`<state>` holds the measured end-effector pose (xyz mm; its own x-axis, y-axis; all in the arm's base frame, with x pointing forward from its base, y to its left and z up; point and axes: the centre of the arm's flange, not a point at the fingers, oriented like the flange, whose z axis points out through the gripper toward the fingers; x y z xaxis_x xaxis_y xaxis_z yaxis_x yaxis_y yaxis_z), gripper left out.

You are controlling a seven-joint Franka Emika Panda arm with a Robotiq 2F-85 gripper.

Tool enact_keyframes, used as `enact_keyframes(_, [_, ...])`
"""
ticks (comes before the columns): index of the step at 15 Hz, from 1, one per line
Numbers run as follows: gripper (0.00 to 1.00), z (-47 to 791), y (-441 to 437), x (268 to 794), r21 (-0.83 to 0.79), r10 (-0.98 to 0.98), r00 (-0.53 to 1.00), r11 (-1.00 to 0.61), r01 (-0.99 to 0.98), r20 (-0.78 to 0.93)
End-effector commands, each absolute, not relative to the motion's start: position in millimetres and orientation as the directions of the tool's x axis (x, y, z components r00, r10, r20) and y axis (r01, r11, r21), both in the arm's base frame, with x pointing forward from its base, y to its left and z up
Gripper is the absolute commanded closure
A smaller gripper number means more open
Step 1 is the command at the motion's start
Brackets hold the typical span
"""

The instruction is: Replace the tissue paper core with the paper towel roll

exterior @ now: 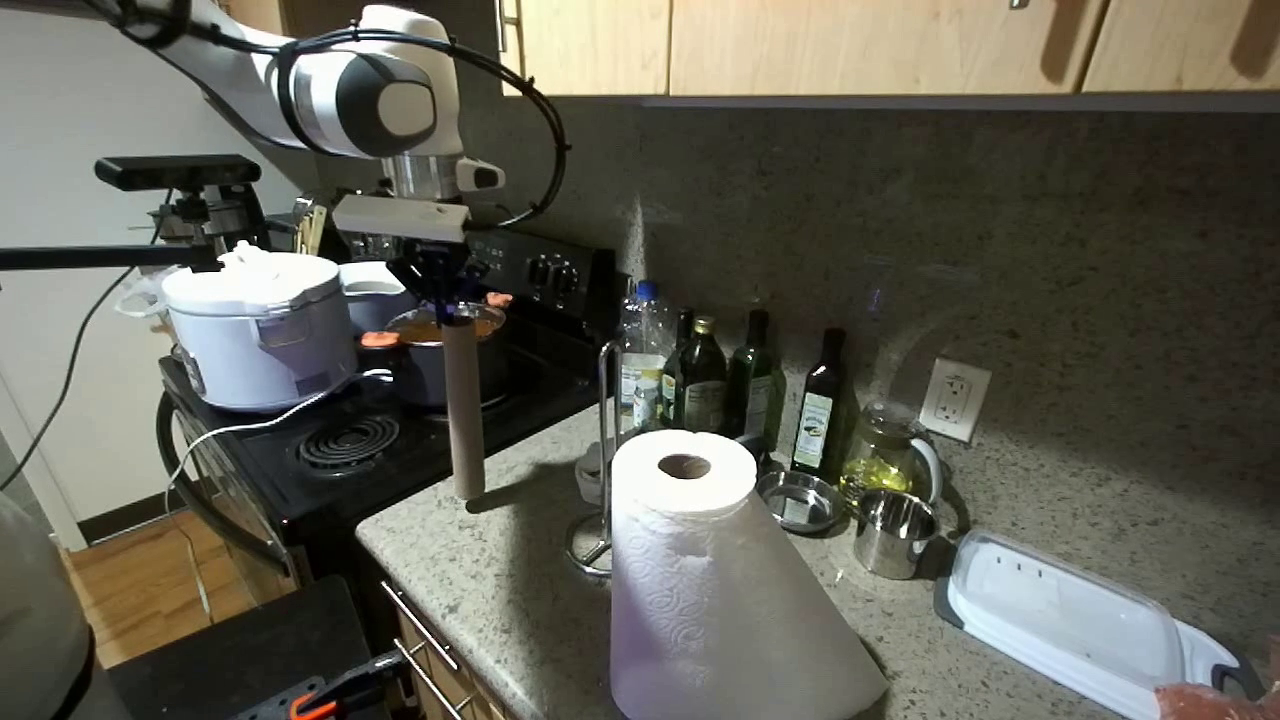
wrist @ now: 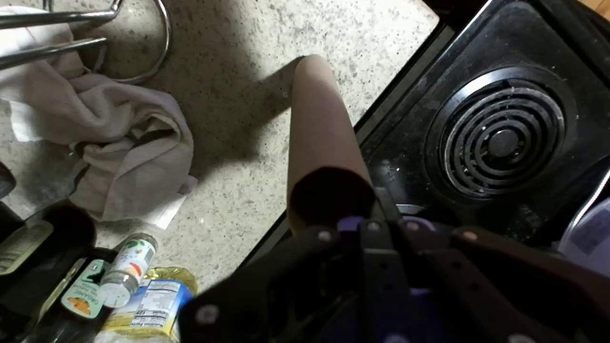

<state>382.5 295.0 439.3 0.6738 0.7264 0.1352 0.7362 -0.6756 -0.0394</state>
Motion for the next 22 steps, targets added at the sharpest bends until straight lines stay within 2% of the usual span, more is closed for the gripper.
enact_keyframes(1, [1.00, 427, 294, 393, -0.001, 0.723, 0.677, -0.684, 0.730, 0.136])
enact_keyframes(15, [1.00, 413, 289, 400, 0.013, 0.728, 0.676, -0.681, 0.732, 0.117])
enact_keyframes(16, [0.98, 414, 289, 400, 0.013, 0.728, 0.676, -0.681, 0.732, 0.117])
enact_keyframes(17, [0.91, 414, 289, 400, 0.013, 0.729, 0.674, -0.680, 0.733, 0.117])
enact_keyframes(18, [0.91, 413, 289, 401, 0.012, 0.728, 0.676, -0.681, 0.732, 0.115])
enact_keyframes(20, [0.84, 413, 288, 401, 0.010, 0.727, 0.677, -0.683, 0.731, 0.114])
enact_keyframes(22, [0.69, 413, 287, 402, 0.010, 0.726, 0.679, -0.684, 0.730, 0.114])
